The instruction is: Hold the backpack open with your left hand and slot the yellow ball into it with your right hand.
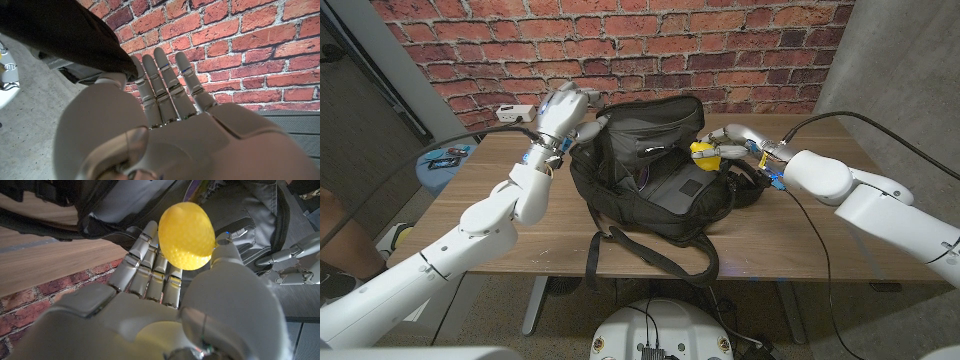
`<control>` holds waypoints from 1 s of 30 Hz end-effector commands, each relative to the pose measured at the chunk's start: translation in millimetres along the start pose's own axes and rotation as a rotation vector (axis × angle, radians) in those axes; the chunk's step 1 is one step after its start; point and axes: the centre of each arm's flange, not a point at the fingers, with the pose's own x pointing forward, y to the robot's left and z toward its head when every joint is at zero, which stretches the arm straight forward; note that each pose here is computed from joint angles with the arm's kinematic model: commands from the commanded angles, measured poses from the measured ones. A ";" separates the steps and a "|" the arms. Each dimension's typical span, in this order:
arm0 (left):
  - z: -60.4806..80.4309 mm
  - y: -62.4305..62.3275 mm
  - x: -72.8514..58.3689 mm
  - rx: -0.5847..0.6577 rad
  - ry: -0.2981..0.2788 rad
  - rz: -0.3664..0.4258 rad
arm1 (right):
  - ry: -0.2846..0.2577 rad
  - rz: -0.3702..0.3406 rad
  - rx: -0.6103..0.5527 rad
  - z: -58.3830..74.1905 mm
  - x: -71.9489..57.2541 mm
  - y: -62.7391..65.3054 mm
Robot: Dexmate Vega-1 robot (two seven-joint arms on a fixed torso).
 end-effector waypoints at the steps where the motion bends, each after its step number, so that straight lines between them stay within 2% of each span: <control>1: -0.8 3.5 3.0 0.005 -0.006 0.010 | -0.006 0.020 -0.011 -5.9 18.2 9.1; 14: -3.2 4.5 3.5 0.010 -0.005 0.017 | -0.017 0.051 -0.016 -12.0 36.0 18.2; 30: -12.0 3.9 8.4 0.016 -0.006 0.020 | -0.018 0.056 -0.001 -17.4 61.8 22.2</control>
